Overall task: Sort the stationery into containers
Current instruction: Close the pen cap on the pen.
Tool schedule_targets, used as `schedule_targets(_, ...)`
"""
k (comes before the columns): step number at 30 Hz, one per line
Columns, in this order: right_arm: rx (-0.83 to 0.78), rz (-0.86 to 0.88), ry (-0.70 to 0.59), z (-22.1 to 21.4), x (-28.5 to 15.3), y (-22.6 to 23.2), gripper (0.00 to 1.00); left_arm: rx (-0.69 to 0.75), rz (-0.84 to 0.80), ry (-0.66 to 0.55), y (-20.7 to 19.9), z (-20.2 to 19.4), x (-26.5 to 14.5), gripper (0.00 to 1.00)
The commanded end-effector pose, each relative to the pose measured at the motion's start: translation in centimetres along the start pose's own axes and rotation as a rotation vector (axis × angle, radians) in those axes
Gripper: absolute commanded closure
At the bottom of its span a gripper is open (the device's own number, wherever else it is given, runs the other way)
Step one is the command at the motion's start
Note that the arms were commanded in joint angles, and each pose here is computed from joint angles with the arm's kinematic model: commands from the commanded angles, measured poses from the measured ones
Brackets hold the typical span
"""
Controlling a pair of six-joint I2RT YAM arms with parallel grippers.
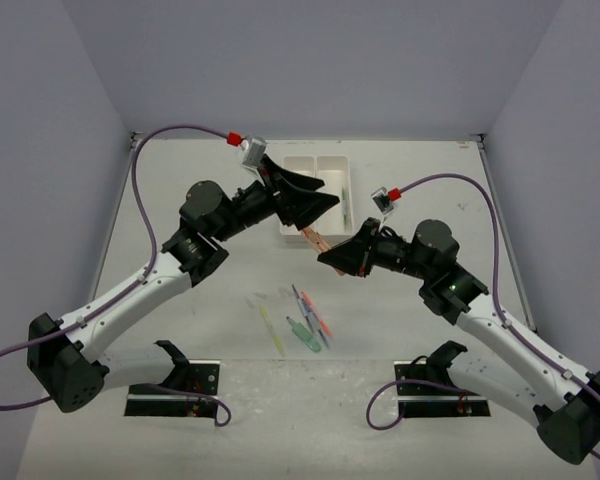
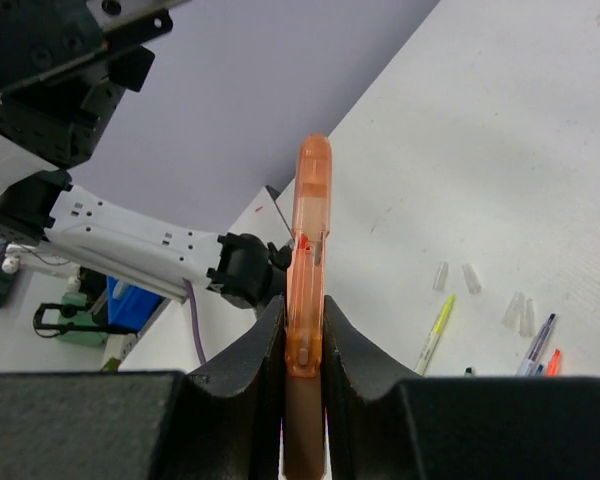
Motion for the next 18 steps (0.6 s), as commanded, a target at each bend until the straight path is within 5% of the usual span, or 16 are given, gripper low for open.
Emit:
schedule_targets(1,-0.087,0.047,-0.033,0.4,-0.9,1.3,1.0,0.084,0.158,-0.019,2.1,1.5,-1.1,0.22)
schedule_targets(8,-0.17,0.114,-0.065,0.6,-2.6,3.8,1.0,0.101,-0.094,-0.007,-1.0,-2.4,-3.2,0.24)
schedule_targets(11,-0.175,0.126,-0.057,0.6,-2.7,4.3,1.0,0.073,-0.233,-0.008,-2.9,-3.2,-3.2,0.35)
schedule_targets(14,-0.182,0.135,-0.057,0.7,-2.9,4.7,1.0,0.022,-0.289,0.002,-3.2,-3.9,-2.6,0.52)
schedule_targets(18,-0.192,0.131,-0.061,0.8,-3.0,5.0,1.0,-0.025,-0.317,0.022,-3.0,-4.9,-2.1,0.89)
Point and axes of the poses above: each gripper's point midway between its finger pads, its own x axis out along the fingers, its own y axis along the line the jaws close on, z = x × y, the point moved 1 cm from there along -x, back along the fingers, and after that the axes turned 13 degrees about x, right-handed, at the moved point
